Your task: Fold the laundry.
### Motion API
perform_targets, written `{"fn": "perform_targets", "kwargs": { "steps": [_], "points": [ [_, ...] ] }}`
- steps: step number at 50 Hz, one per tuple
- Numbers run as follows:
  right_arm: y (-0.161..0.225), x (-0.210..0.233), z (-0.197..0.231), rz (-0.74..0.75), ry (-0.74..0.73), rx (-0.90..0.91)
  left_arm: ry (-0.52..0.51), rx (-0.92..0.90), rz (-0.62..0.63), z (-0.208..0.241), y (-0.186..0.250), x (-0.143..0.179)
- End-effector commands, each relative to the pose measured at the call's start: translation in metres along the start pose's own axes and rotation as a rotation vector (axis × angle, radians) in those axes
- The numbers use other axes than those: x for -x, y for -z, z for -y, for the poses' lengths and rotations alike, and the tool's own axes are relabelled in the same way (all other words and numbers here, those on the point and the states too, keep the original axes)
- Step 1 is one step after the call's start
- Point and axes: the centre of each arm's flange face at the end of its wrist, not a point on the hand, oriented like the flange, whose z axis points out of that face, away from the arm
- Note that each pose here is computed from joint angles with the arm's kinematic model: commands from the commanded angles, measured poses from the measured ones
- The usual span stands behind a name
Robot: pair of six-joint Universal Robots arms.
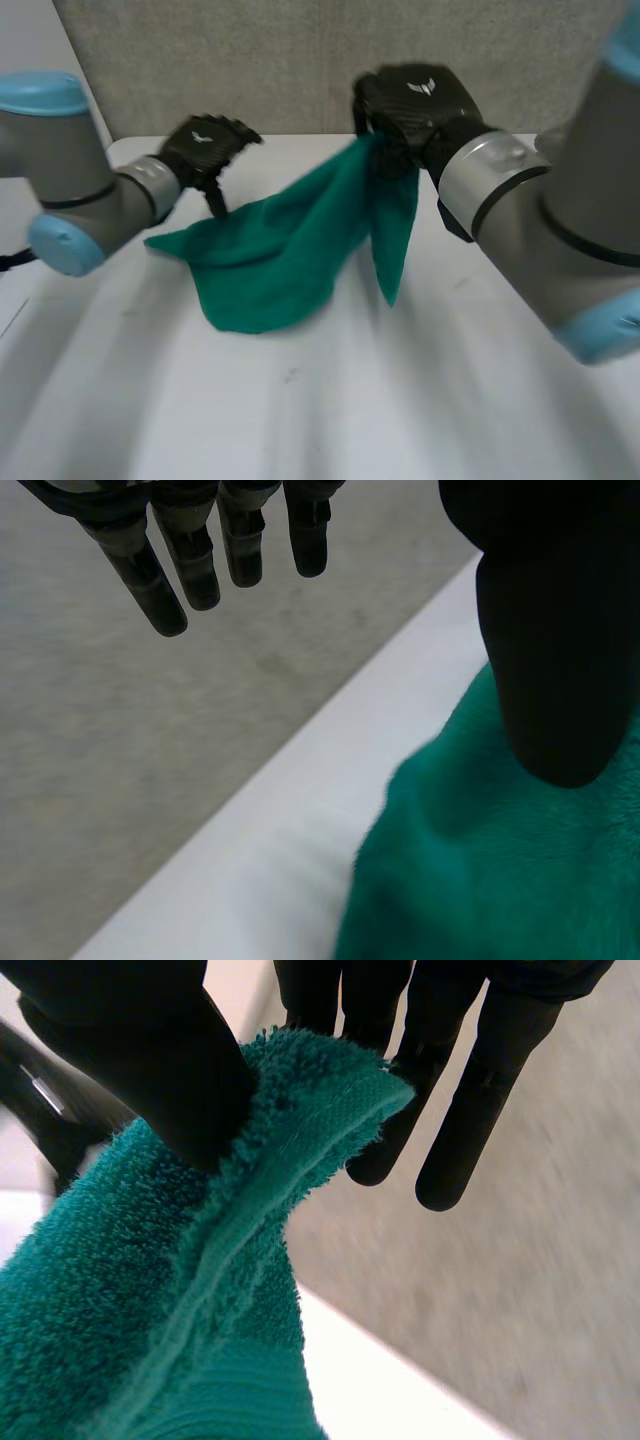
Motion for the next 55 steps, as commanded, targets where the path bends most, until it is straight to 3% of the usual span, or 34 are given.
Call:
{"fn": "perform_targets", "kwargs": {
  "steps": [1, 7, 9, 11, 12, 14, 16, 22, 26, 34, 38, 45, 50, 55],
  "points": [
    [0.045, 0.028, 0.052, 0.200, 0.060, -0.135, 0.010, 0.020, -0.225, -0.017, -0.022, -0.064],
    [0.043, 0.020, 0.057, 0.187, 0.073, -0.149, -0.011, -0.006, -0.314, -0.013, -0.023, -0.095],
    [0.031, 0.006, 0.052, 0.132, 0.086, -0.138, -0.037, -0.060, -0.249, -0.001, -0.031, -0.084],
    [0.014, -0.008, 0.042, 0.066, 0.112, -0.116, -0.061, -0.114, -0.075, 0.014, -0.042, -0.055],
    [0.004, -0.015, 0.037, 0.024, 0.135, -0.108, -0.061, -0.146, 0.091, 0.028, -0.047, -0.030],
    [-0.008, -0.023, 0.033, -0.021, 0.163, -0.108, -0.053, -0.190, 0.223, 0.044, -0.047, -0.009],
    [-0.025, -0.031, 0.035, -0.086, 0.208, -0.146, -0.028, -0.332, 0.374, 0.087, -0.038, 0.019],
    [-0.061, -0.050, 0.060, -0.288, 0.272, -0.368, -0.004, -0.574, 0.444, 0.161, -0.004, 0.043],
    [-0.064, -0.043, 0.072, -0.268, 0.286, -0.473, 0.009, -0.589, 0.494, 0.177, 0.016, 0.053],
    [-0.064, -0.030, 0.041, -0.203, 0.312, -0.400, 0.036, -0.343, 0.474, 0.116, 0.027, 0.044],
    [-0.064, -0.027, -0.004, -0.166, 0.324, -0.267, 0.054, -0.165, 0.417, 0.054, 0.027, 0.020],
    [-0.055, -0.015, -0.126, -0.031, 0.368, 0.048, 0.083, 0.112, 0.316, -0.036, 0.036, -0.023],
    [-0.043, 0.000, -0.185, 0.061, 0.406, 0.199, 0.087, 0.248, 0.251, -0.063, 0.046, -0.046],
    [-0.037, -0.006, -0.192, 0.018, 0.443, 0.259, 0.090, 0.383, 0.229, -0.055, 0.066, -0.039]
  ]
}}
